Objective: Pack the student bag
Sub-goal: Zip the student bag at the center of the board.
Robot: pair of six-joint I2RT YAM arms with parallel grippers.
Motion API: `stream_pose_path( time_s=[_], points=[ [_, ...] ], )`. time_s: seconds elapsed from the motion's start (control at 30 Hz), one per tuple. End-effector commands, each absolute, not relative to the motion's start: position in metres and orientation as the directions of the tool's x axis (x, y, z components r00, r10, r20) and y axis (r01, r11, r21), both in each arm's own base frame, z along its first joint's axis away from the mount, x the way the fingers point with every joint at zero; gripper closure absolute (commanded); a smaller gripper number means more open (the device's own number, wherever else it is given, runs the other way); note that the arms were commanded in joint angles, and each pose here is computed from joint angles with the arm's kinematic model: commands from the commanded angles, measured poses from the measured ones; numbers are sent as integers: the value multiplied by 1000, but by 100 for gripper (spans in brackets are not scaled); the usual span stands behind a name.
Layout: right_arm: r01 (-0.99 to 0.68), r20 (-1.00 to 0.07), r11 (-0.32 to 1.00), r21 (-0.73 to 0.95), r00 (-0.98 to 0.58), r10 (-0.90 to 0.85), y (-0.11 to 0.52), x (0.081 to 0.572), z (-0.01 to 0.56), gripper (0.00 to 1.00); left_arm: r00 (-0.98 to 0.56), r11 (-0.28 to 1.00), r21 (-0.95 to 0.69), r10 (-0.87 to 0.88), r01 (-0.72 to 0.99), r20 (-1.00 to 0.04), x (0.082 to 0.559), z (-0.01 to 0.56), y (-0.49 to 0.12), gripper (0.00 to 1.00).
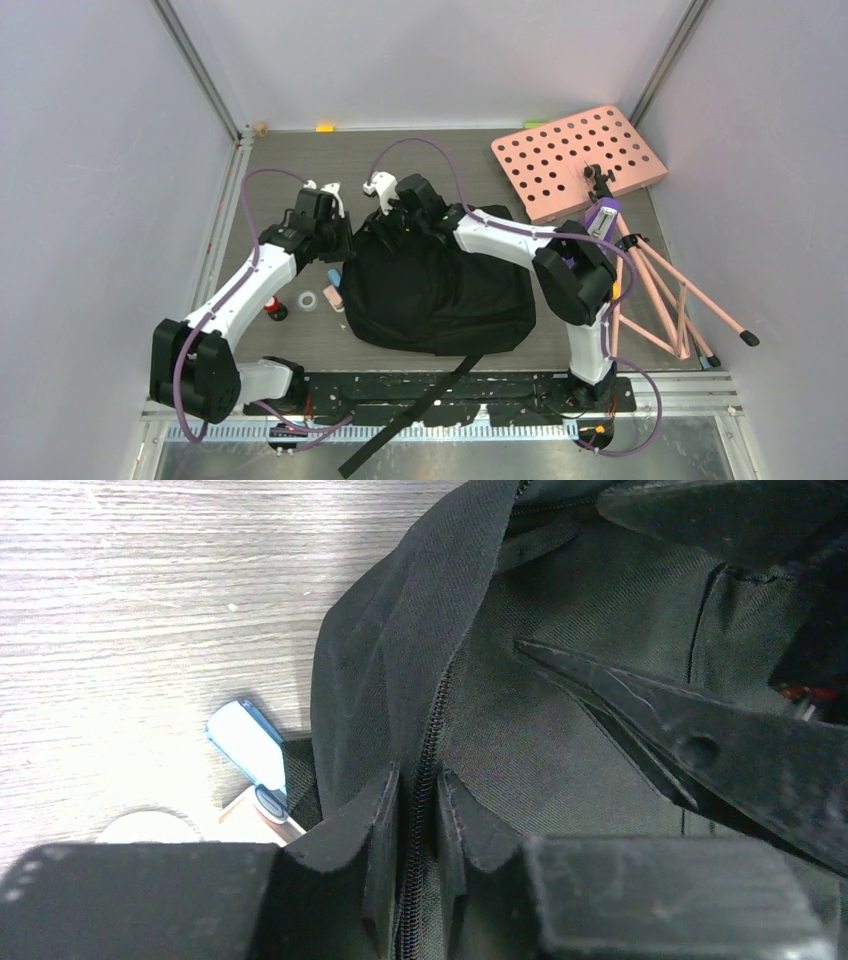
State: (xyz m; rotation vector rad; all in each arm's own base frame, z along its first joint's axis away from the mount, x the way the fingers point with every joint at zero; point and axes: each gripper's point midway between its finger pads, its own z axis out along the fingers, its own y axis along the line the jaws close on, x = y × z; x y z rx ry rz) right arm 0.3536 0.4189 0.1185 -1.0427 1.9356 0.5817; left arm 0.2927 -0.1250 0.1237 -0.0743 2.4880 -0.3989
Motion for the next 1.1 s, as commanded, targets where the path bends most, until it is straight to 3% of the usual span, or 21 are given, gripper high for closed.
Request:
stream_pose_path(
  time_s=[0.0,0.2,0.33,0.53,0.8,1.07],
  points=[
    [-856,-844,513,-66,-226,-486,425,367,124,35,-768,947,-318,-174,40,-616,311,130,-127,85],
    [-845,-839,527,-90,-221,-498,430,379,119,43,-771,940,-339,-186,40,-609,311,128,-131,100],
    [-840,-838,537,-80,-235,-493,433,382,118,58,-776,935,-351,-192,40,-600,310,125,-133,100],
    [-804,-871,589,-84,-227,-435,429,387,132,98,-774,939,-344,-212,7,-596,310,120,-127,100],
    [-621,-937,774,-122,-185,-295,388,403,172,100,-763,929,-370,-253,-19,-595,310,122,-123,100],
    [-351,-937,909,-223,-181,-299,337,427,179,100,-733,914,-404,-296,-31,-613,309,137,-121,100]
  ],
)
